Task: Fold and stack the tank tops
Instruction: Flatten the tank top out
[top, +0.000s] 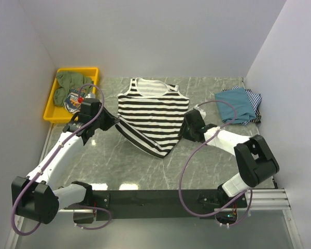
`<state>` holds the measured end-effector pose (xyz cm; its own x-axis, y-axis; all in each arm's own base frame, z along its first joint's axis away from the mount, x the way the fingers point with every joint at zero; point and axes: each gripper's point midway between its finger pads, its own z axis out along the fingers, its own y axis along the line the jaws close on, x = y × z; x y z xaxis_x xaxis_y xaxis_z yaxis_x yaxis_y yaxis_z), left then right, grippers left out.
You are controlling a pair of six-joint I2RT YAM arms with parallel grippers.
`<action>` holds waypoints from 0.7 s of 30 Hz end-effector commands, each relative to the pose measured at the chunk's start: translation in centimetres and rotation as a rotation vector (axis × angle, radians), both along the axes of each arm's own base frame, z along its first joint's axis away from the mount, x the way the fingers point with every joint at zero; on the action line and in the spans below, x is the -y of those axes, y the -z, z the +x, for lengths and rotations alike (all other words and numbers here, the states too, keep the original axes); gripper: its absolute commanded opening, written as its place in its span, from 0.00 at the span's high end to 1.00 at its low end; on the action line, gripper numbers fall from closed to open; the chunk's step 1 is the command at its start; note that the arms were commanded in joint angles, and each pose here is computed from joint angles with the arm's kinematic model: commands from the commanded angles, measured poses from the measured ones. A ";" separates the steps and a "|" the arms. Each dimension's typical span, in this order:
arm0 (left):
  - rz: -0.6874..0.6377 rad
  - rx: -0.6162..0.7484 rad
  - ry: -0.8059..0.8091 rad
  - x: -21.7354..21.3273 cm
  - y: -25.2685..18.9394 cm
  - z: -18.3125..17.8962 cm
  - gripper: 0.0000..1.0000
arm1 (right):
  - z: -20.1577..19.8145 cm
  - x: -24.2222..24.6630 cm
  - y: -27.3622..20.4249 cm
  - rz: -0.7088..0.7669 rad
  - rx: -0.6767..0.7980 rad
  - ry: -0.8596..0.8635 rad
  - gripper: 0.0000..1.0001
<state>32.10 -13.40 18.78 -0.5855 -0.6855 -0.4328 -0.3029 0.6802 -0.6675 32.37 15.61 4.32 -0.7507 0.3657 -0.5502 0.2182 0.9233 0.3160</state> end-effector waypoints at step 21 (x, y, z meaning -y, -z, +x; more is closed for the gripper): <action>0.035 0.064 -0.028 -2.1 -1.4 1.7 0.99 | 6.9 1.2 -6.8 -0.430 -0.056 -0.044 0.89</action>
